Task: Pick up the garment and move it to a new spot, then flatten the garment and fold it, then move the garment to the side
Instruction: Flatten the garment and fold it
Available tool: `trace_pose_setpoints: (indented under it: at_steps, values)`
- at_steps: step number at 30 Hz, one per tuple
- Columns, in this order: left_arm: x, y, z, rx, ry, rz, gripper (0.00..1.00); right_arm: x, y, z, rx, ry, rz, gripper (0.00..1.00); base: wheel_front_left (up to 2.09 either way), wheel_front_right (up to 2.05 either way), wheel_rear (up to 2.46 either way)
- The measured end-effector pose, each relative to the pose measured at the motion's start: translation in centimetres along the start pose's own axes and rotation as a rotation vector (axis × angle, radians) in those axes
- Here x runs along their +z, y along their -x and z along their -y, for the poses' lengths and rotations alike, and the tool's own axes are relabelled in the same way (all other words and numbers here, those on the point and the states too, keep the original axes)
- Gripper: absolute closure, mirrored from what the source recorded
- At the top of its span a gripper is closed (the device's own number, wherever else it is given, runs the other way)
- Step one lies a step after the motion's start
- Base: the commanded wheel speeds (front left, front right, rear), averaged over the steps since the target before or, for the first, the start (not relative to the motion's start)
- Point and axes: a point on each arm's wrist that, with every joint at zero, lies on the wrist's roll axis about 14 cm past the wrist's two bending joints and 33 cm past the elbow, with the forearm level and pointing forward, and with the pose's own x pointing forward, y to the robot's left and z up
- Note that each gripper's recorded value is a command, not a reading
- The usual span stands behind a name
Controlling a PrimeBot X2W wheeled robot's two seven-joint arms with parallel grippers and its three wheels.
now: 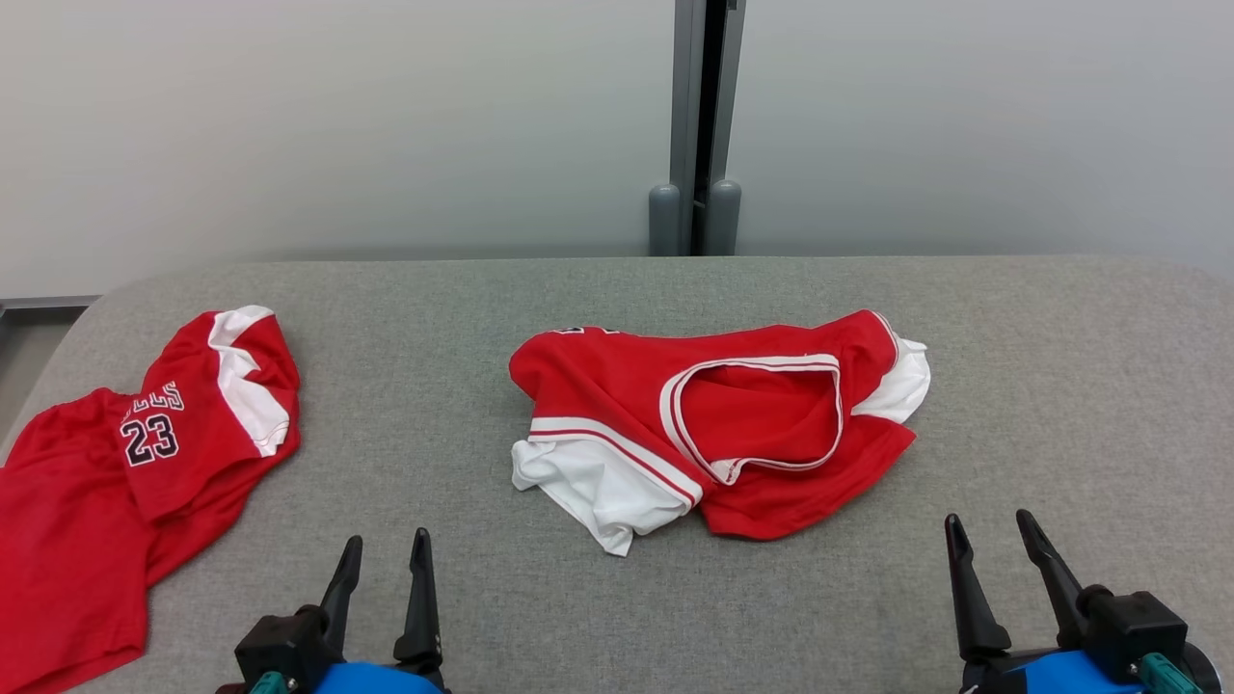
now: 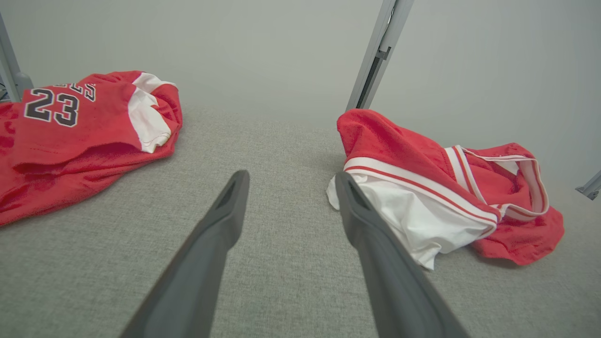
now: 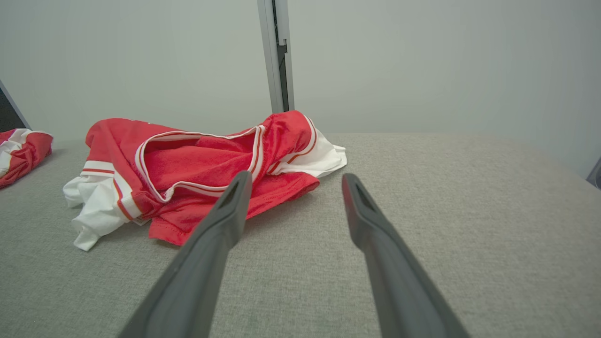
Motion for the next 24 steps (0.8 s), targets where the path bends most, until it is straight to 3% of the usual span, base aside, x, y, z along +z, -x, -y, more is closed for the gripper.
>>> trace_pose_setpoints:
  at_steps: [10,16,24]
  values:
    - [-0.2,-0.9,1.8,-0.076,-0.052,-0.013,0.0,-0.4,0.0,0.2,-0.007,0.0,-0.012,0.0,0.0,0.0,0.0]
    - [-0.8,-3.1,7.4,-0.288,-0.142,-0.051,0.0,-0.7,-0.4,0.5,-0.015,0.008,-0.022,0.0,0.0,0.0,0.0]
    - [-5.2,-4.5,15.3,-0.583,-0.267,-0.23,0.0,-1.3,-1.2,1.7,-0.049,0.02,-0.045,0.0,0.0,0.0,0.0]
